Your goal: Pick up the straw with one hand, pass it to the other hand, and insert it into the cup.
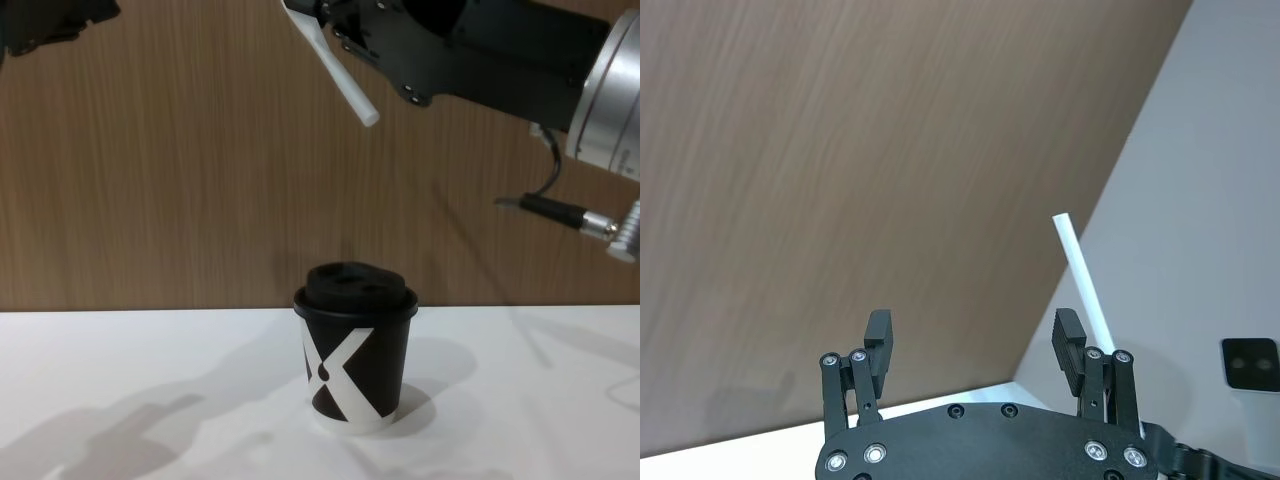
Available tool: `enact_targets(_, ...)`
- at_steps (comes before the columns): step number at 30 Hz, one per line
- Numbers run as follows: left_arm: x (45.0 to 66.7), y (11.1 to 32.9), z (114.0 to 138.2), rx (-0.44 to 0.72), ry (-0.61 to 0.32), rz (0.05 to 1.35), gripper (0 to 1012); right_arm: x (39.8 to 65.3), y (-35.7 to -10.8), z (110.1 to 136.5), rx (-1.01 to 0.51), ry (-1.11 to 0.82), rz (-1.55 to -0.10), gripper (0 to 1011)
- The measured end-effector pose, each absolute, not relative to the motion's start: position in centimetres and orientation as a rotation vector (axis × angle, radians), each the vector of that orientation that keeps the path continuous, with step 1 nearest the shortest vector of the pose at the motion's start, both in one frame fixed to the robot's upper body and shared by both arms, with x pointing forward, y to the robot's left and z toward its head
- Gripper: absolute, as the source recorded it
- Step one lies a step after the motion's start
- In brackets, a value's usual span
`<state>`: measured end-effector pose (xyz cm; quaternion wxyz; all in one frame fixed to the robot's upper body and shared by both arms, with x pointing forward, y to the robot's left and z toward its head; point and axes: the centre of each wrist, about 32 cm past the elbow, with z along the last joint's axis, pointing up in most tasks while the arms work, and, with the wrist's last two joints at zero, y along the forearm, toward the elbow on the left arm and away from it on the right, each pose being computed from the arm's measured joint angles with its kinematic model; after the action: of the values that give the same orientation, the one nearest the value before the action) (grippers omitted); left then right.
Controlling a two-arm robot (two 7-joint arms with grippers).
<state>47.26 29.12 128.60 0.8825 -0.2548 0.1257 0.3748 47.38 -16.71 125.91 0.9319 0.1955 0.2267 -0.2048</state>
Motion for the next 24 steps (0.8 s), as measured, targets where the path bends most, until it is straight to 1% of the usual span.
enact_targets(9,47.4,29.1,128.2,-0.564,0.307,0.715,1003,47.4,-16.7,125.9,0.4,0.464,-0.419,0)
enact_targets(24,48.4,27.6,127.7,-0.626,0.364,0.597,1003,47.4,-16.7,125.9,0.4,0.464,-0.419,0)
